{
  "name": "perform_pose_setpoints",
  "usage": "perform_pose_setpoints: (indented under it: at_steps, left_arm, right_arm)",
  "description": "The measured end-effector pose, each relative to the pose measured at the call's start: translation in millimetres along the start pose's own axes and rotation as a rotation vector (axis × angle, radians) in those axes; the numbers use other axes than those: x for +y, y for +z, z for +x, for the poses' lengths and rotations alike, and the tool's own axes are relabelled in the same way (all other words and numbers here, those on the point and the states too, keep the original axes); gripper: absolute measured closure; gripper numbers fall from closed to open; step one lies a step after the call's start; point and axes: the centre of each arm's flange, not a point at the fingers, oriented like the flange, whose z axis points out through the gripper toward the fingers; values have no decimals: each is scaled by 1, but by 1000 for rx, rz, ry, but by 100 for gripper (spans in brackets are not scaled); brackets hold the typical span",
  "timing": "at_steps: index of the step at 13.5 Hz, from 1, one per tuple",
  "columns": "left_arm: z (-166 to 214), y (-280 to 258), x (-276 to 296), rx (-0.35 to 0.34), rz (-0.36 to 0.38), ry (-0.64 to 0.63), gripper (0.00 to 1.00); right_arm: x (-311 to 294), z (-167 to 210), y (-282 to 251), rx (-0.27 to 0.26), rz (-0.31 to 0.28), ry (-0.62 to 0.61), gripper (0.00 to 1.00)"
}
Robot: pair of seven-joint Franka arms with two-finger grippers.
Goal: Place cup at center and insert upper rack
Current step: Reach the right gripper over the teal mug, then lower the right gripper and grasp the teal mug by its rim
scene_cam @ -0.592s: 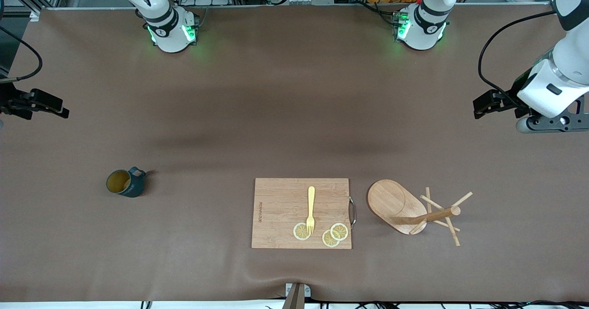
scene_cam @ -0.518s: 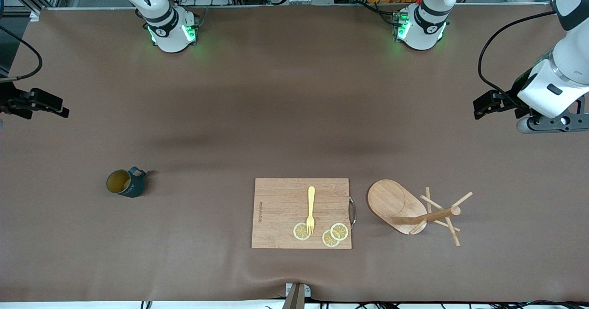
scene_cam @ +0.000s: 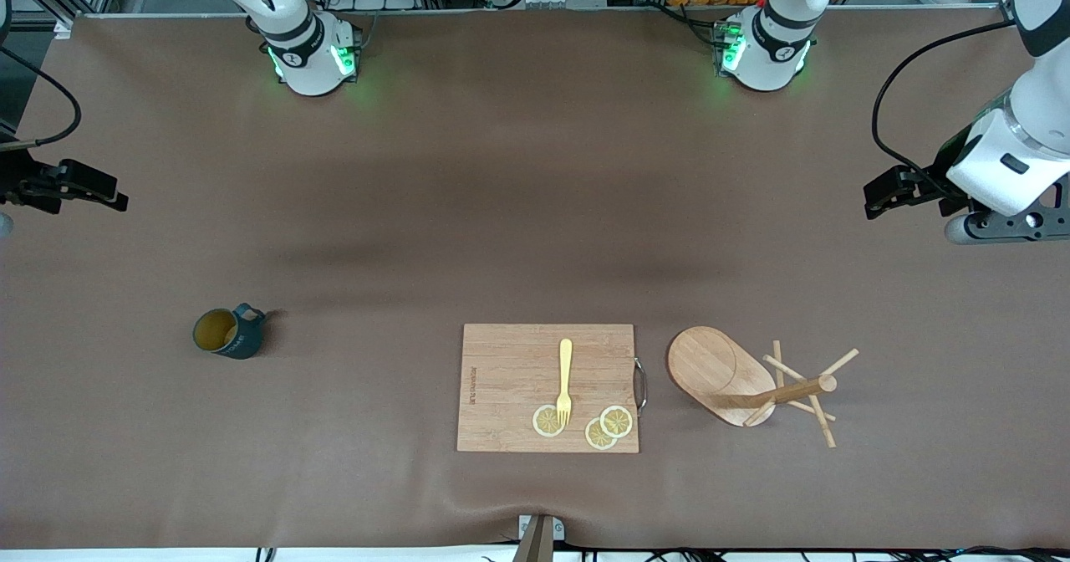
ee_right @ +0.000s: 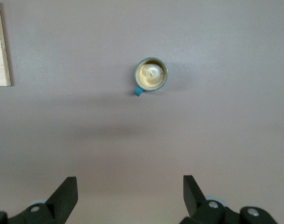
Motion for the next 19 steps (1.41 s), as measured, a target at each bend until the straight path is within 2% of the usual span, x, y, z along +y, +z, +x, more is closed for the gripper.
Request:
perform_pose_setpoints:
  at_steps: [2,4,7,13,15,17,19]
  left_arm:
    - [0,1,0,-2,0,0,0]
    - [0,2,0,-6,1,0,0]
    - [-1,6,0,-14,2,1,0]
    - [-2,11,6,-24,4,-8,0]
    - [-2,13,7,-29,4,-6,0]
    - [-1,16,8,-35,4,-5,0]
    - [1,20,8,-41,4,-4,0]
  right_arm:
    - [0,2,4,6,-2,0,0]
    - [3,14,24,39,-9,3,0]
    - [9,44,79,54,-24,10,0]
    - [18,102,173,132,-55,18,0]
    - [17,113,196,160,1,65,0]
    - [11,119,215,154,78,124,0]
    - [2,123,228,142,109,241,0]
